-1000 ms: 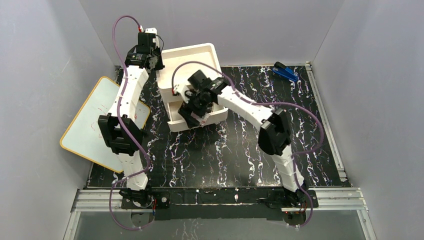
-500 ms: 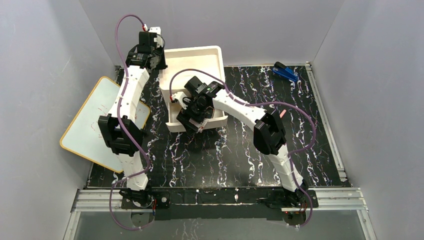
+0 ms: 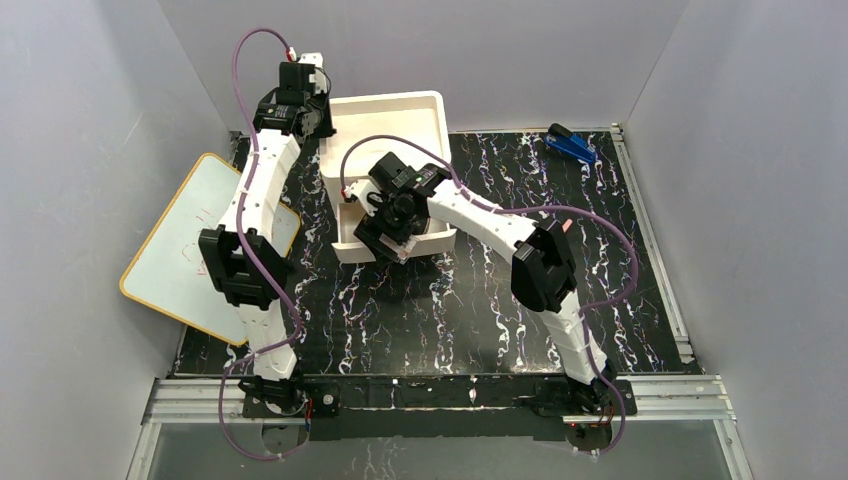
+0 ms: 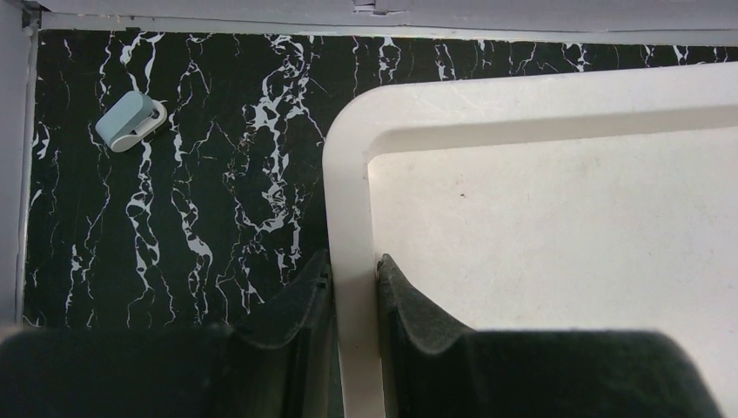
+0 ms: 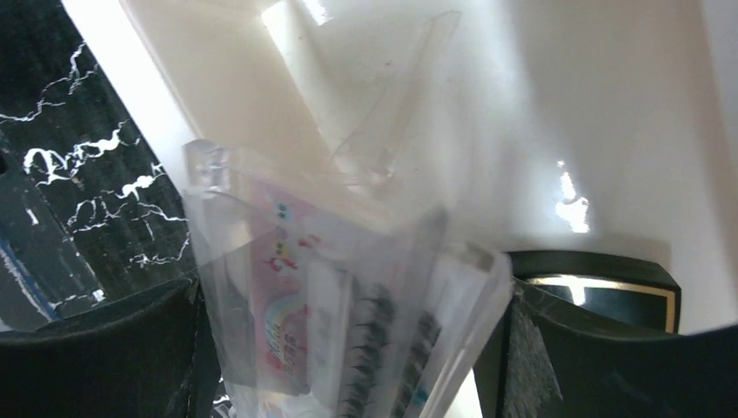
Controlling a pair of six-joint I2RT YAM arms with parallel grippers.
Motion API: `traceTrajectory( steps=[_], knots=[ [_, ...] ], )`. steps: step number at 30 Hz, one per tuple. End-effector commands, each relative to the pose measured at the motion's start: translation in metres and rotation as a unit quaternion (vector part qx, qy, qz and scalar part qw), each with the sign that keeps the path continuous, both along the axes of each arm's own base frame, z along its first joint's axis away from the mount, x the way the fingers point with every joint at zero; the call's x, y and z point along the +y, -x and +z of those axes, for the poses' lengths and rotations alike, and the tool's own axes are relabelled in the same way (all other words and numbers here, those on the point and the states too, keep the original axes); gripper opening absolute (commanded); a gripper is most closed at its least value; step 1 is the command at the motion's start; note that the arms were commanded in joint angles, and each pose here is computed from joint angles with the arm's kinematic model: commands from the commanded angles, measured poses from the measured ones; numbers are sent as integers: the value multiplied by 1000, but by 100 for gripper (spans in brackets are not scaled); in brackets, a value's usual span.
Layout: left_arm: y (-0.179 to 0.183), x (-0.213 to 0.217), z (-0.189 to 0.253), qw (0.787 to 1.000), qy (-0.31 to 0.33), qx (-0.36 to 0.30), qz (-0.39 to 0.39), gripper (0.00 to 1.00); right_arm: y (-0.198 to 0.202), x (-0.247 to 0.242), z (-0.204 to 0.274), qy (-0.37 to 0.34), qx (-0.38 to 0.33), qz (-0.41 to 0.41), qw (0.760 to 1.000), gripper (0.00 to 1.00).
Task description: Organize the makeup
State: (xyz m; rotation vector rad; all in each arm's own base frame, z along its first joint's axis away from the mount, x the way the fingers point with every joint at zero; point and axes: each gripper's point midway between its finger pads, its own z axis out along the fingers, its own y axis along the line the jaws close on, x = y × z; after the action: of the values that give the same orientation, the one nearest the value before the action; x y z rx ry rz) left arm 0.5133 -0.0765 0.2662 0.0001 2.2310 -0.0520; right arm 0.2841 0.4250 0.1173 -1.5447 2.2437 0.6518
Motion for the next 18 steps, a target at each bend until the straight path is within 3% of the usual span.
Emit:
traceTrajectory(
  steps=[1,18],
  knots=[
    [83,-57,-78,968,51,219,-109,0,-57,-13,24,-4,-103,-77,992,95],
    [79,-59,-71,969,53,213,-110,0,-60,-18,65,-14,-131,-82,988,90]
  ],
)
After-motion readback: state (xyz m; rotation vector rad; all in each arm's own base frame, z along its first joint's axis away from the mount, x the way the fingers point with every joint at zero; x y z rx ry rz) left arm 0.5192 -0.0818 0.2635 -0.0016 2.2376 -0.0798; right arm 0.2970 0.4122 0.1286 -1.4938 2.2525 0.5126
